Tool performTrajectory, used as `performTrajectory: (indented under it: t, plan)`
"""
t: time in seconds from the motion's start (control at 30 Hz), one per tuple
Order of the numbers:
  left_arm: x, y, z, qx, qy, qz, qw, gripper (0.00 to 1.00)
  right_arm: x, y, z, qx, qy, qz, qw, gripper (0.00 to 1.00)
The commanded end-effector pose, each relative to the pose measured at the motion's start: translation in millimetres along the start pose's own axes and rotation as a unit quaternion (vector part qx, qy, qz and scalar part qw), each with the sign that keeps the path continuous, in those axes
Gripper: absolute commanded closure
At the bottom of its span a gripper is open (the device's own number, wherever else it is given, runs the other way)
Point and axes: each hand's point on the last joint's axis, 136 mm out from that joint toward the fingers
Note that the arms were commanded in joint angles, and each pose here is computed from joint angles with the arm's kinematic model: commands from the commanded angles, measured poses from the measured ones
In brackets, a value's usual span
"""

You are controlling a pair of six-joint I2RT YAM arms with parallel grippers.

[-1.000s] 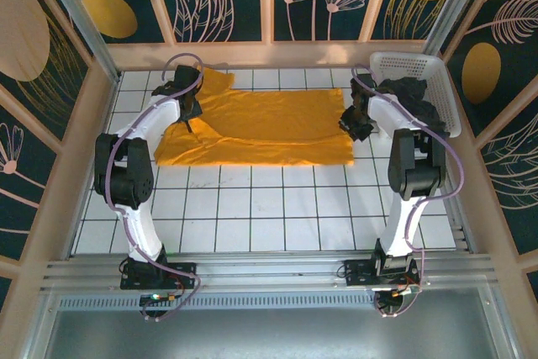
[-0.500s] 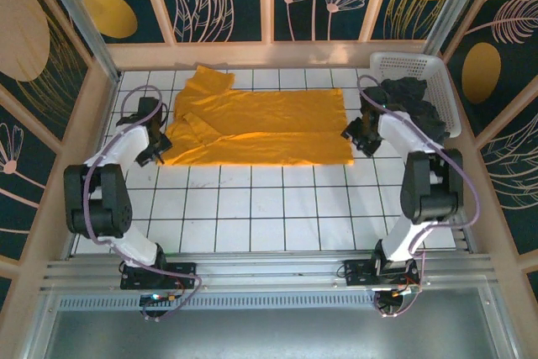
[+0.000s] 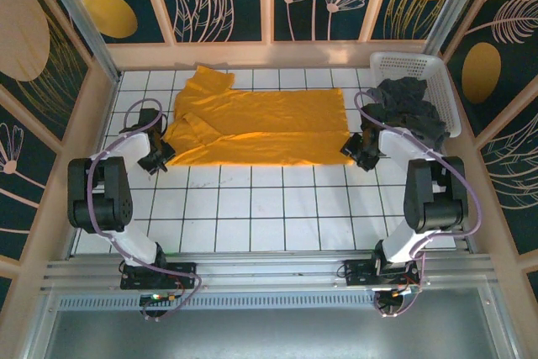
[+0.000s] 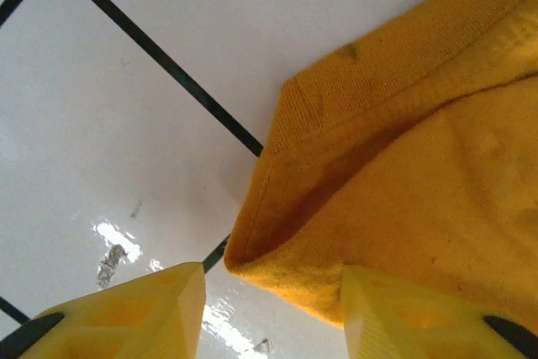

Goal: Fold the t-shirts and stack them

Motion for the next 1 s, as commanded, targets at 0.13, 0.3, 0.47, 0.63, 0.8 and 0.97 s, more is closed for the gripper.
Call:
performTrajectory:
  t: [0.13,0.3,0.47,0.63,0.8,0.97]
  plan:
    - [-10.4,1.0,17.8,-0.015,-0.016,0.003,1.000,0.71,-0.7,-7.0,26.5,0.022,0.024,0.000,0.999,0.57]
    - [-17.3,4.5,24.7,-0.031,-0.025,0.009,0.999,1.00,1.0,-15.4,38.6,0.051,0.036,0.005,0.998,0.78]
    - [-24.5,15.8,20.5,-0.065,-0.039,0.021,0.997,1.00,-3.1,-25.7,40.3,0.096,0.037,0.003,0.995,1.00]
    - [-18.2,26.5,6.9,-0.075,-0.033,0.014,0.997,1.00,0.8,-33.8,24.1,0.113,0.025,0.009,0.993,1.00]
    - [17.9,48.9,2.1,-0.070,0.010,-0.043,0.997,1.00,28.3,-46.7,9.4,0.122,0.045,0.021,0.991,1.00]
    - [50.0,78.3,-3.2,-0.077,0.027,-0.126,0.989,1.00,64.1,-69.5,-3.4,0.148,0.074,0.034,0.986,1.00]
Point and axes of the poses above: each hand's point on the last joint's axis, 136 mm out from that joint toward the fingers, its own z axis out along the fingers, its own y axis along the line the jaws close on, x = y × z, and after that the axes turned 7 degrees about -z, right-handed
